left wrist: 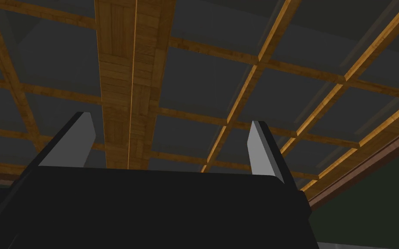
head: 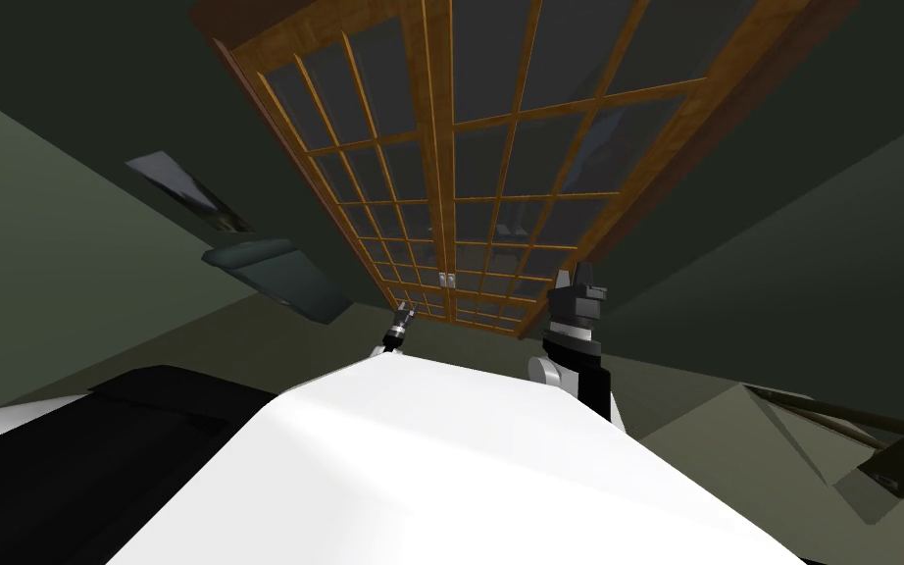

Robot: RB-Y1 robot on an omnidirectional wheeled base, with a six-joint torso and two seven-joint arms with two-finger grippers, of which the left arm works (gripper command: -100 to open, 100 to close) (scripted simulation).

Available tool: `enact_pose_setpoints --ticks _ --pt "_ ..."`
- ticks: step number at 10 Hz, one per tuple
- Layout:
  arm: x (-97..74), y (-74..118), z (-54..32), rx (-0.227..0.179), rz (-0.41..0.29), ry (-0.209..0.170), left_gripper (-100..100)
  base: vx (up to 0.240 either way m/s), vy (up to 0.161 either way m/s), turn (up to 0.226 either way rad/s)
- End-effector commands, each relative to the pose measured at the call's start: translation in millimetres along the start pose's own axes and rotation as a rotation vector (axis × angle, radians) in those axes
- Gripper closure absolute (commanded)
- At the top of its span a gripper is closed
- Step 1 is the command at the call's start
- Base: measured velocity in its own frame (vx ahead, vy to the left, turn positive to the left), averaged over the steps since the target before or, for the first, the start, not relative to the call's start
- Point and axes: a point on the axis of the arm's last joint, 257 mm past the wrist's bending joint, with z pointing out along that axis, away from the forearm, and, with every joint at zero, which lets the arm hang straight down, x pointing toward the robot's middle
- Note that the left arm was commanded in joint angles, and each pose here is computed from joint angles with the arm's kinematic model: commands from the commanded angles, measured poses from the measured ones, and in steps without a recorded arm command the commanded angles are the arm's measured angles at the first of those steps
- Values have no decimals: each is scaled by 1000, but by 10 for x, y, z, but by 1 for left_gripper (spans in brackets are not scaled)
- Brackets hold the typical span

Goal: Pull the door open

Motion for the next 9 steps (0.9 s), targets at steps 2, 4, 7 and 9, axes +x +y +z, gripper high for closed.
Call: enact_pose_setpoints --ticks 2,4,7,9 --pt "152 5 -48 -1 35 29 -100 88 -10 15" --pt "266 -5 -78 0 57 51 -100 99 -26 17" --pt "481 -42 -139 3 96 91 -100 138 -31 22" --pt "625 -87 -180 8 119 118 -100 99 -9 14"
